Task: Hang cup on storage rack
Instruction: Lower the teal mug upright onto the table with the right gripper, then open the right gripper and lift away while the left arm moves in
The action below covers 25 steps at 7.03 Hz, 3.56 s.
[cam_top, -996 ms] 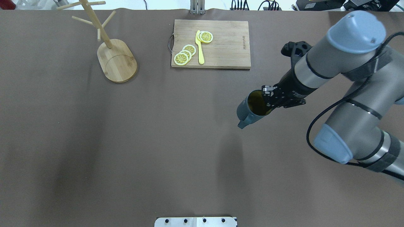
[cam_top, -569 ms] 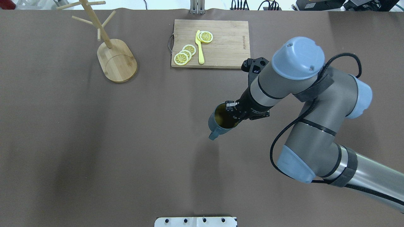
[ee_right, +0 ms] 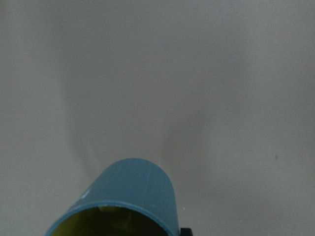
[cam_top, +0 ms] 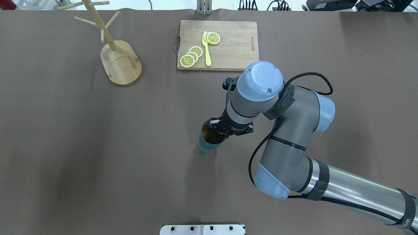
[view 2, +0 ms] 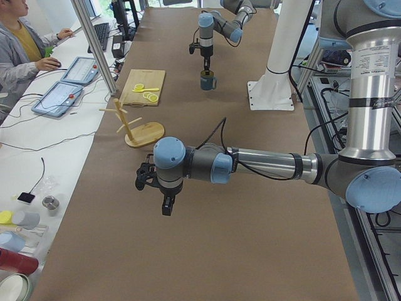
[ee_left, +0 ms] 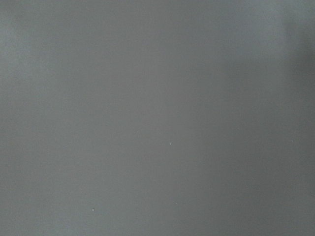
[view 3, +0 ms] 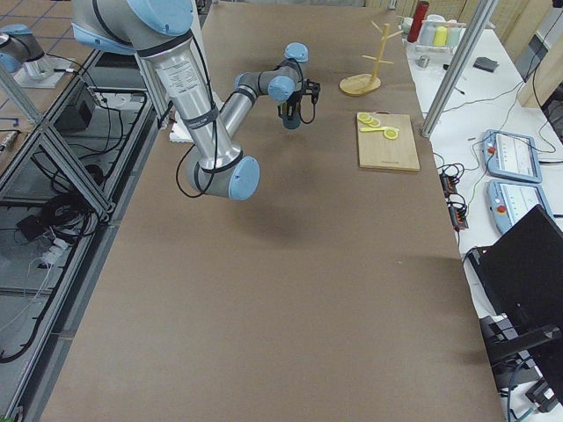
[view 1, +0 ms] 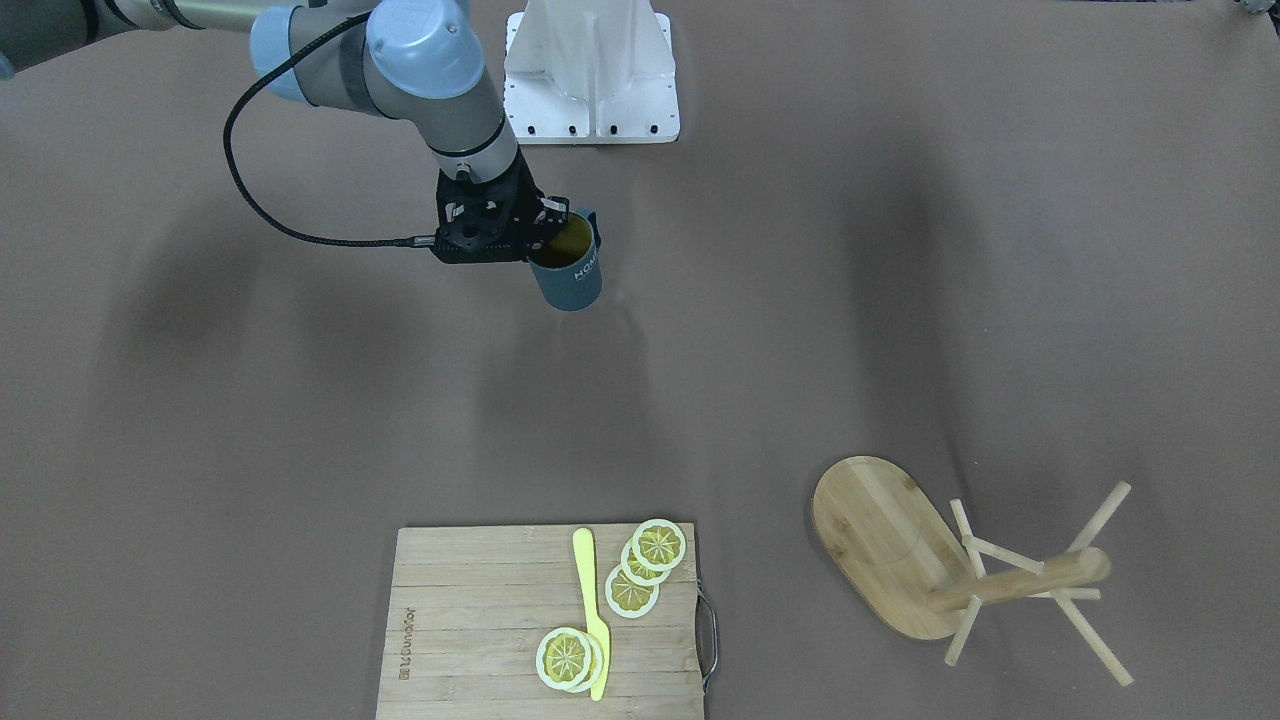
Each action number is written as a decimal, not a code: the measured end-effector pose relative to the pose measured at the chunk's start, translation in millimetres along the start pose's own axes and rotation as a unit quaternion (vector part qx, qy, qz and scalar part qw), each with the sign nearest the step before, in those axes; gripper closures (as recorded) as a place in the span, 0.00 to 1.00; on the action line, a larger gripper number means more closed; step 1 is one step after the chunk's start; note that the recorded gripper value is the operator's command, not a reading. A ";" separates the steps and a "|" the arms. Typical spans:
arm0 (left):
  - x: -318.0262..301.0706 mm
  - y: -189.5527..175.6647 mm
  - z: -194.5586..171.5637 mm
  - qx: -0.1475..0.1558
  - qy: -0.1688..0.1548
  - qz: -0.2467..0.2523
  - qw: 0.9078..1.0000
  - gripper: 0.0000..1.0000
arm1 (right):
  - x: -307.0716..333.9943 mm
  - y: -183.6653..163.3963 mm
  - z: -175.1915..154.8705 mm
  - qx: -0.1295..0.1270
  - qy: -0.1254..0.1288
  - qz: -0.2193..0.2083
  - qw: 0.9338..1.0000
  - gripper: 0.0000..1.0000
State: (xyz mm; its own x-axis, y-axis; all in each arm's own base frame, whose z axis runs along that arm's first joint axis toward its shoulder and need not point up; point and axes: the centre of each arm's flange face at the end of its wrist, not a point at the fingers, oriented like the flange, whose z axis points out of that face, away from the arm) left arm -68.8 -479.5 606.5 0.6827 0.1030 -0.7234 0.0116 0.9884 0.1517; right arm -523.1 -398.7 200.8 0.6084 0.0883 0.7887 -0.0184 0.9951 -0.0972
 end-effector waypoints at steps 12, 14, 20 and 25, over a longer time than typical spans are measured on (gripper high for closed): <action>43.0 -16.2 -25.3 0.064 0.076 0.071 0.992 0.02 | 21.4 -18.9 -72.5 0.013 -0.047 0.016 0.999 0.00; 64.0 -22.1 -37.9 0.120 0.087 0.103 0.984 0.02 | 41.4 -31.7 -92.8 0.019 -0.055 0.026 0.998 0.00; 185.3 -63.3 -46.9 0.210 0.145 0.229 0.939 0.03 | 100.2 -47.1 -118.3 0.044 -0.048 0.052 0.997 0.00; 326.0 -72.3 -22.7 0.280 0.204 0.238 0.907 0.03 | 196.5 -77.5 -123.1 0.068 0.000 0.038 0.997 0.00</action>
State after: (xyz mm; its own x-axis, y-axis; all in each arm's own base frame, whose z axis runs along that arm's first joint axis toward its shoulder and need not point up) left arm 136.3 -514.8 344.4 0.3815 0.6495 -0.6577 0.2334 0.6208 0.7484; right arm -304.4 -464.0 288.5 0.6018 0.1635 0.7817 -0.1723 0.9824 -0.0728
